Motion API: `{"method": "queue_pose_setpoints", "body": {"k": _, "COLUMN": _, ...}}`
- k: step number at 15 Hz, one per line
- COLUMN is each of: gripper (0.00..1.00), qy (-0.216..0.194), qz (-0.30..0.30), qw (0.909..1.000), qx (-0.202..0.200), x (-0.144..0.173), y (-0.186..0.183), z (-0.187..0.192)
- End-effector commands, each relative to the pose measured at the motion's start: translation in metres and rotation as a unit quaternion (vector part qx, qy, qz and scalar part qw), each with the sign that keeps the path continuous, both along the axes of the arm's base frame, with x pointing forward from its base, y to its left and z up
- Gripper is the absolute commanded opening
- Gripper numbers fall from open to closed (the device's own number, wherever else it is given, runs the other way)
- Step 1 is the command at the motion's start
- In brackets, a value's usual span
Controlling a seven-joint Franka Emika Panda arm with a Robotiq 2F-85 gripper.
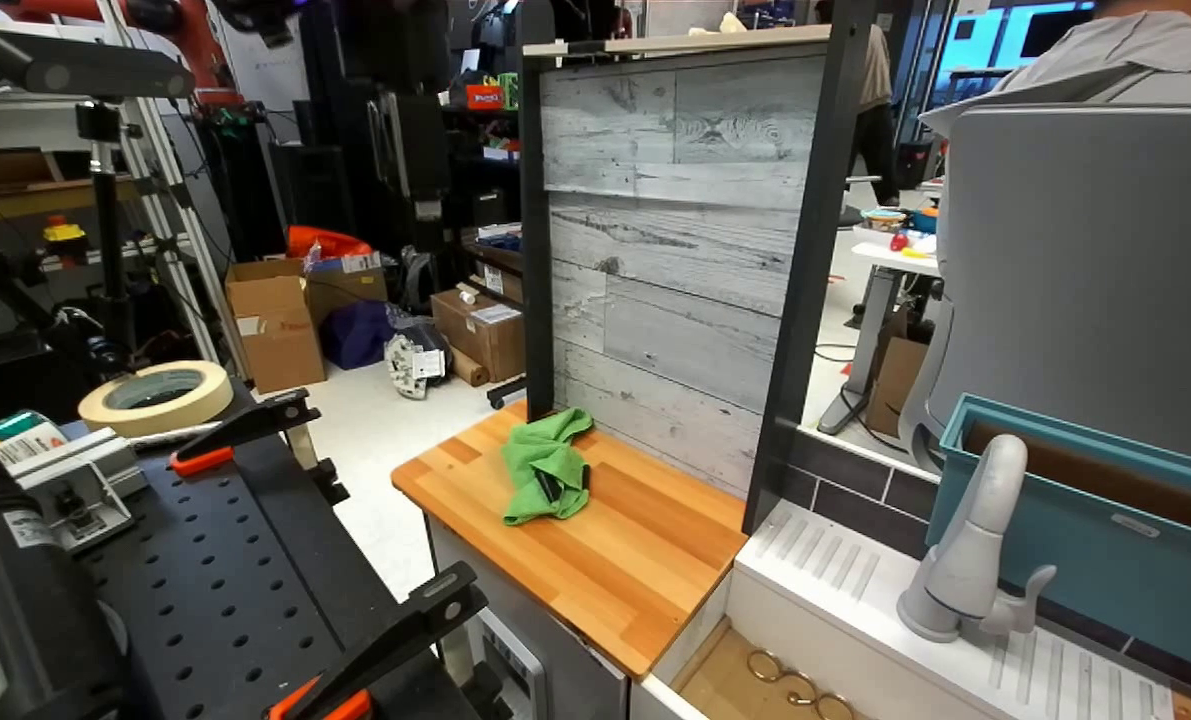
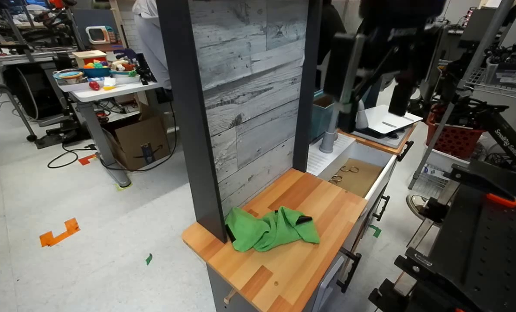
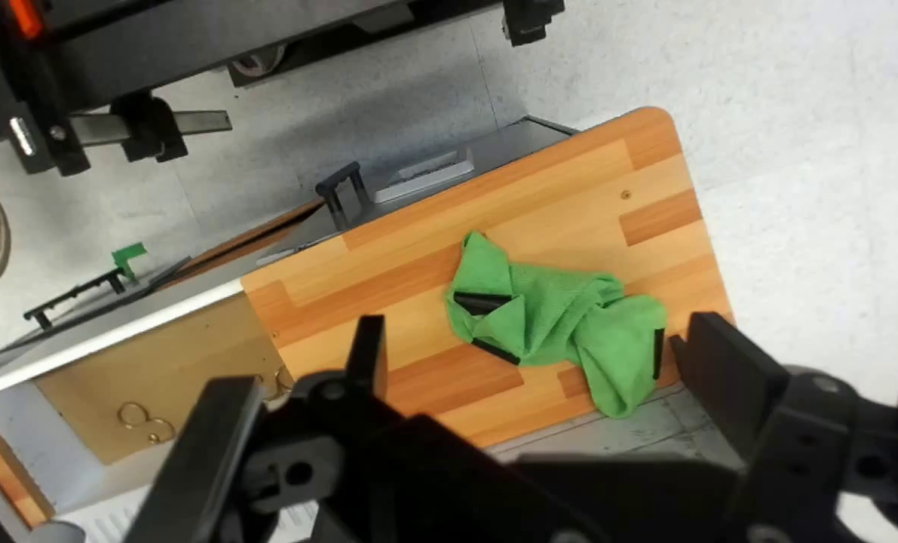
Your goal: Slide the green towel to the right
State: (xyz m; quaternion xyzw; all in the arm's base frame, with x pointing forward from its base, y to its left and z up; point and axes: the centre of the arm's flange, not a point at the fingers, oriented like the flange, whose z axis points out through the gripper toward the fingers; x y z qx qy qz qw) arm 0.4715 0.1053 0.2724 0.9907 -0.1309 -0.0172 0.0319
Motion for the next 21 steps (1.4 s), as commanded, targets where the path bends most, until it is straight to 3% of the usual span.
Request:
{"method": "queue_pose_setpoints", "body": {"k": 1, "gripper": 1.0, "qy": 0.013, "qz": -0.073, "qw": 0.9972, "qx": -0.004, "x": 0.048, "y": 0.01, "z": -0.061}}
{"method": "queue_pose_setpoints", "body": {"k": 9, "gripper": 1.0, "qy": 0.034, "qz": -0.104, "qw": 0.9939, "qx": -0.013, "x": 0.065, "y": 0.017, "z": -0.171}}
{"method": "queue_pose_setpoints", "body": {"k": 10, "gripper": 1.0, "qy": 0.061, "qz": -0.068, "qw": 0.9959, "qx": 0.003, "x": 0.064, "y": 0.018, "z": -0.169}}
{"method": "queue_pose_setpoints", "body": {"k": 11, "gripper": 1.0, "qy": 0.046, "qz": -0.092, "qw": 0.9946, "qx": -0.013, "x": 0.051, "y": 0.013, "z": -0.165}}
{"method": "queue_pose_setpoints", "body": {"k": 19, "gripper": 1.0, "qy": 0.051, "qz": -0.071, "qw": 0.9961, "qx": -0.001, "x": 0.056, "y": 0.019, "z": -0.172}}
{"method": "queue_pose_setpoints", "body": {"k": 21, "gripper": 1.0, "qy": 0.02, "qz": -0.102, "qw": 0.9946, "qx": 0.001, "x": 0.056, "y": 0.022, "z": -0.177}}
